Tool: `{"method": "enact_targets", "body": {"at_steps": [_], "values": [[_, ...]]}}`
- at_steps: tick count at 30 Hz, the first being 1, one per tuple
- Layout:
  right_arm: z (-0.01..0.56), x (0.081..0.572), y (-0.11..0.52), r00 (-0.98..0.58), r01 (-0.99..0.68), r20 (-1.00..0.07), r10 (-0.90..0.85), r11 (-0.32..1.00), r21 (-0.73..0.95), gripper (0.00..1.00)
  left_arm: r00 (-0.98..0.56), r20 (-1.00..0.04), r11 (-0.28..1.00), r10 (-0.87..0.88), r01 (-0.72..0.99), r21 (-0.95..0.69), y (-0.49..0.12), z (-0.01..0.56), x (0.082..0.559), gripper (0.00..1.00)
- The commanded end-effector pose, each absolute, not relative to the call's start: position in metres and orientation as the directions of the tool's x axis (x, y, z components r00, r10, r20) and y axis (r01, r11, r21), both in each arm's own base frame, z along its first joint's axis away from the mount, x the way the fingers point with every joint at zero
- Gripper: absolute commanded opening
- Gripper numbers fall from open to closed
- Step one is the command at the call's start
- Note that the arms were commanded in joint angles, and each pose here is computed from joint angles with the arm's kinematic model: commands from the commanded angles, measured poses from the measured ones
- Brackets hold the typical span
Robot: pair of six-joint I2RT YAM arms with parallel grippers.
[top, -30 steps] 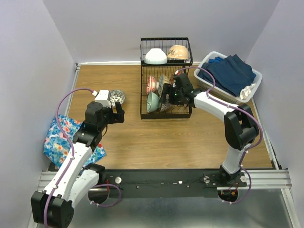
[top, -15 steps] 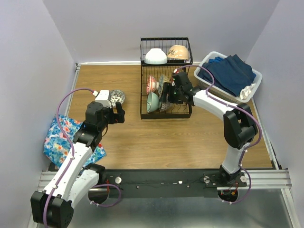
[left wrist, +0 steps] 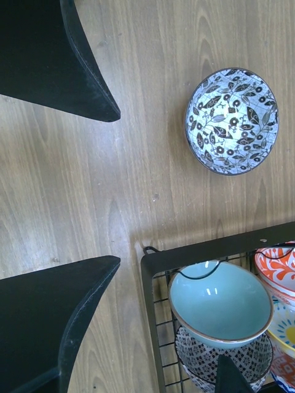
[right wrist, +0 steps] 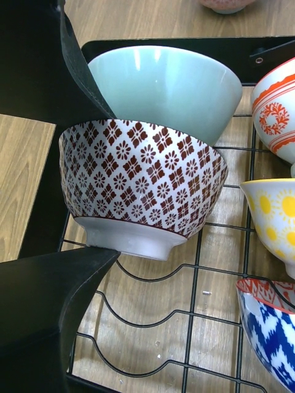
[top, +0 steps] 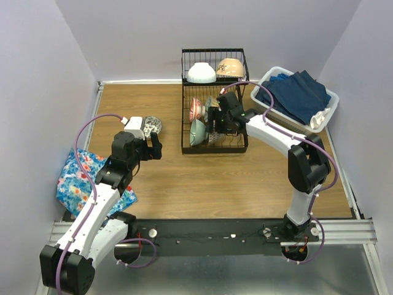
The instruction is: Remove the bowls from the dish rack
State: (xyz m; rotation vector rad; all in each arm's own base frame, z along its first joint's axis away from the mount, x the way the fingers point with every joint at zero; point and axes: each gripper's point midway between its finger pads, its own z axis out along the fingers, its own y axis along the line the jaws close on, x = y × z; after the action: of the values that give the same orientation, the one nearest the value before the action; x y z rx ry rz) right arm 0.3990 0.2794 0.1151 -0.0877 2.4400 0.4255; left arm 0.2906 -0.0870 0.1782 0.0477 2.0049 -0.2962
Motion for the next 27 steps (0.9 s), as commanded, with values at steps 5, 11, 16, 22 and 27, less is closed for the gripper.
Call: {"method": "enact_targets", "body": {"at_steps": [5,11,16,22,27], "values": [[0.157,0.405,0.268,-0.715,-0.135,-0.694,0.084,0.958,0.254,0.23,-0.455,-0.885,0.965,-0.099,0.173,-0.197,-0.093,0.172,0.294,0.99],[0.188,0.4,0.264,-0.67,-0.139,-0.732,0.123,0.948,0.286,0.24,-0.476,-0.863,0.933,-0.17,0.205,-0.297,-0.112,0.177,0.298,0.99],[0.21,0.395,0.264,-0.638,-0.155,-0.752,0.165,0.93,0.335,0.24,-0.484,-0.848,0.899,-0.217,0.24,-0.367,-0.128,0.188,0.306,0.99],[0.239,0.38,0.269,-0.601,-0.214,-0.768,0.222,0.881,0.422,0.24,-0.501,-0.816,0.831,-0.288,0.293,-0.473,-0.153,0.206,0.318,0.99],[0.258,0.364,0.277,-0.583,-0.294,-0.772,0.255,0.819,0.492,0.24,-0.507,-0.789,0.762,-0.347,0.338,-0.553,-0.175,0.224,0.327,0.99]]}}
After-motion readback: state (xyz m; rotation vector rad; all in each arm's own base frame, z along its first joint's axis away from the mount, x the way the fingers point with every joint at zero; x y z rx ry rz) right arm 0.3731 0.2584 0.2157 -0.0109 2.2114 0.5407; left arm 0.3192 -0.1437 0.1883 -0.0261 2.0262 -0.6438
